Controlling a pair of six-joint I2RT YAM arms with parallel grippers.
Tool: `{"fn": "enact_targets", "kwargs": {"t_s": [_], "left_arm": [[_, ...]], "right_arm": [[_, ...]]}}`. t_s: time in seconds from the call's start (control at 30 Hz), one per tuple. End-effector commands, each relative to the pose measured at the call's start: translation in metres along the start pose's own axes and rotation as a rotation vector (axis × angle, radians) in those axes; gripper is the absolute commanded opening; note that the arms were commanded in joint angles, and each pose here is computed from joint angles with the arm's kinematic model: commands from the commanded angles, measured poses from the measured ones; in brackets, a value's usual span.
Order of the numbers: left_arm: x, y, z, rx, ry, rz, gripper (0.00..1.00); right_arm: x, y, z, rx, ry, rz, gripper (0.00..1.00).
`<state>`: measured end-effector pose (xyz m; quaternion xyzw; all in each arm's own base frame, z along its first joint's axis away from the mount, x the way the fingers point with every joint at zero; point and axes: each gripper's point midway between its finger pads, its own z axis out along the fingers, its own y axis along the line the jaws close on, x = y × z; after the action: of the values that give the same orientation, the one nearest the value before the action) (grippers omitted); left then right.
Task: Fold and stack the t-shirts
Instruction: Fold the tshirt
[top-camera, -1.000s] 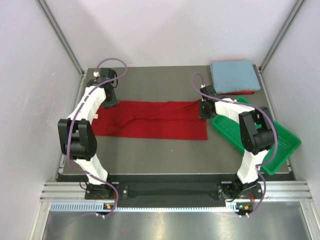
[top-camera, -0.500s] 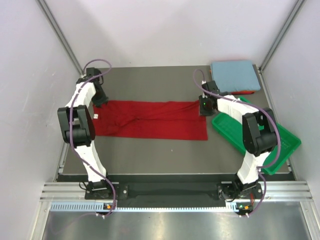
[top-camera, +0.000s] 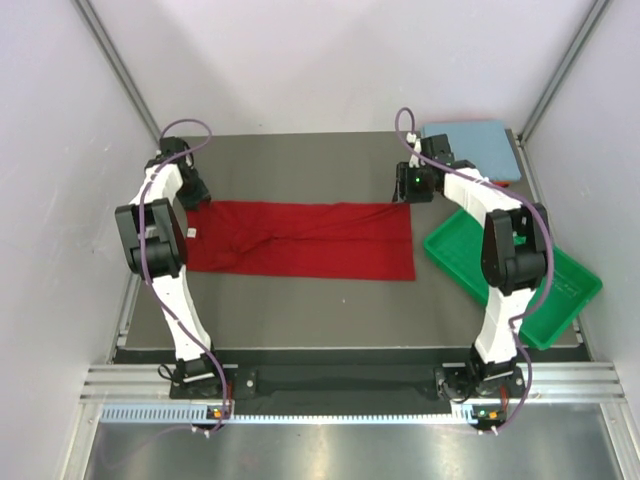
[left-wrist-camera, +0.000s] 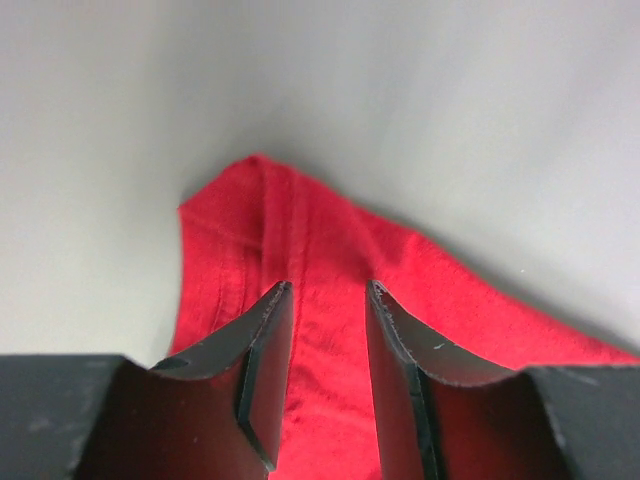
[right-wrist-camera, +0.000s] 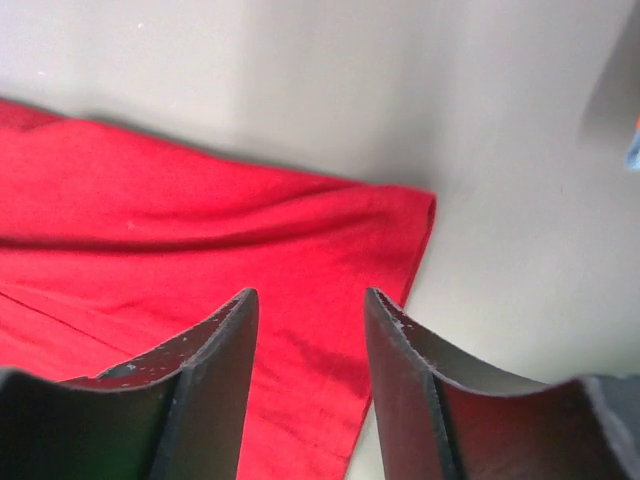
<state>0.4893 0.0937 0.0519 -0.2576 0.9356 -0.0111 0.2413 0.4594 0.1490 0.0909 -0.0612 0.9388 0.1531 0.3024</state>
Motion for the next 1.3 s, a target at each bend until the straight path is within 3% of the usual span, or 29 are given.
{"fn": "enact_targets", "kwargs": {"t_s": [0.0, 0.17, 0.5, 0.63, 0.67, 0.7, 0.73, 0.83, 0.97, 1.27], "left_arm": [[-0.031, -0.012, 0.000, 0.057, -0.090, 0.043, 0.40], [-0.038, -0.011, 0.009, 0.042, -0.098, 0.058, 0.39], [-0.042, 0.001, 0.030, -0.040, -0.101, 0.068, 0.29], [-0.044, 0.009, 0.034, -0.076, -0.106, 0.055, 0.17], [-0.044, 0.010, 0.035, -0.076, -0.106, 0.047, 0.07], [-0.043, 0.011, 0.036, -0.075, -0.103, 0.040, 0.04], [-0.044, 0.013, 0.037, -0.074, -0.105, 0.031, 0.00], [-0.042, 0.014, 0.041, -0.077, -0.098, 0.031, 0.00], [-0.042, 0.024, 0.044, -0.112, -0.094, 0.013, 0.00], [-0.045, 0.044, 0.051, -0.178, -0.097, -0.044, 0.00]], "right_arm": [[-0.026, -0.005, 0.001, -0.068, -0.043, -0.033, 0.48], [-0.026, -0.031, 0.012, -0.062, -0.027, -0.004, 0.48], [-0.028, -0.035, 0.038, -0.147, 0.007, -0.006, 0.46], [-0.029, -0.040, 0.045, -0.141, 0.008, -0.005, 0.45], [-0.027, -0.042, 0.048, -0.138, 0.014, 0.001, 0.44], [-0.026, -0.043, 0.049, -0.137, 0.016, 0.007, 0.43], [-0.026, -0.045, 0.050, -0.134, 0.014, 0.015, 0.41], [-0.026, -0.052, 0.053, -0.110, 0.006, 0.038, 0.29], [-0.029, -0.062, 0.057, -0.079, -0.015, 0.057, 0.01], [-0.043, -0.075, 0.061, -0.034, -0.076, 0.095, 0.00]]}}
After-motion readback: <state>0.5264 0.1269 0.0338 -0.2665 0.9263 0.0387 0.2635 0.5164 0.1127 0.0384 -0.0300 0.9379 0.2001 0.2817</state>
